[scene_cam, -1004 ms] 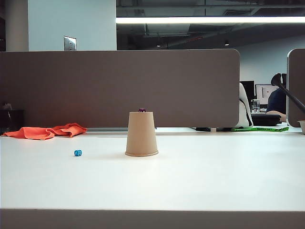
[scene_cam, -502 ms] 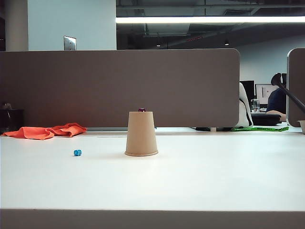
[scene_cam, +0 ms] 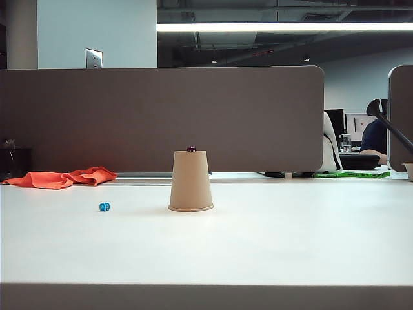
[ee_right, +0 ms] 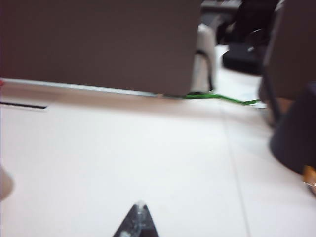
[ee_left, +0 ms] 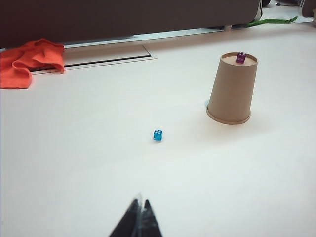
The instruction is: Throw the dice onto the paper cup, compare its value with the values of the other dice on the table, place the die with the higher value on the paper cup, and take no action if both dice have the same value.
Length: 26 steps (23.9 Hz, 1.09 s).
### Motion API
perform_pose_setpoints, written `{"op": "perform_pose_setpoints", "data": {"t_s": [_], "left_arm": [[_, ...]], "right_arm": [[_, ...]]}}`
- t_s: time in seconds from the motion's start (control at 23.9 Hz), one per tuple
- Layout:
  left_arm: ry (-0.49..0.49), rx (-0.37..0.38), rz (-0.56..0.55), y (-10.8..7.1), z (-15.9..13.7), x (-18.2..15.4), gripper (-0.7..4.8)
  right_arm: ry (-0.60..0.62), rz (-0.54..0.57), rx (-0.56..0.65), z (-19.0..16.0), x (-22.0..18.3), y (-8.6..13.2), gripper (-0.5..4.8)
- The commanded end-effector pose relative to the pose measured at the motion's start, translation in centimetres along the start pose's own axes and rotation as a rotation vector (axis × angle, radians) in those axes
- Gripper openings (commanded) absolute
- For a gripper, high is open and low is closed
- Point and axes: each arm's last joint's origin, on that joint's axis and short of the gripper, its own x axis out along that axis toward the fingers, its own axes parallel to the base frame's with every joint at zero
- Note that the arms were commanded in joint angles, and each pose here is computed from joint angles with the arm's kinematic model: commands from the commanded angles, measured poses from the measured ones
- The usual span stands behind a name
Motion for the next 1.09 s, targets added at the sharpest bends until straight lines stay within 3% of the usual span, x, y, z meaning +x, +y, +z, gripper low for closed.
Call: {"op": "perform_pose_setpoints", "data": {"t_s": [0.04, 0.21, 0.33, 0.63, 0.92, 1.09], "left_arm": [[0.018, 0.003, -0.016, 0.2, 2.1, 0.4, -0.06], [0.071, 0.019, -0.032, 0.5, 3.9, 1.4, -0.06], [0.128, 0.017, -0.047, 0.8, 5.2, 2.7, -0.06], [0.277, 0.05, -0.12, 1.7, 7.2, 7.6, -0.06], [0.299, 0.064, -0.118, 1.7, 7.0, 8.0, -0.06], [0.299, 0.063, -0.121, 1.7, 7.0, 8.0, -0.06]], "right_arm": [[0.082, 0.079, -0.001, 3.1, 2.4, 0.5, -0.01], [0.133, 0.15, -0.013, 5.3, 5.1, 1.7, -0.01], [0.196, 0.142, -0.037, 6.3, 7.3, 3.1, -0.01], [0.346, 0.241, -0.114, 8.1, 14.9, 9.3, -0.01], [0.381, 0.355, -0.144, 8.5, 20.6, 14.5, -0.01], [0.339, 0.589, -0.102, 7.1, 23.8, 17.4, -0.01]]}}
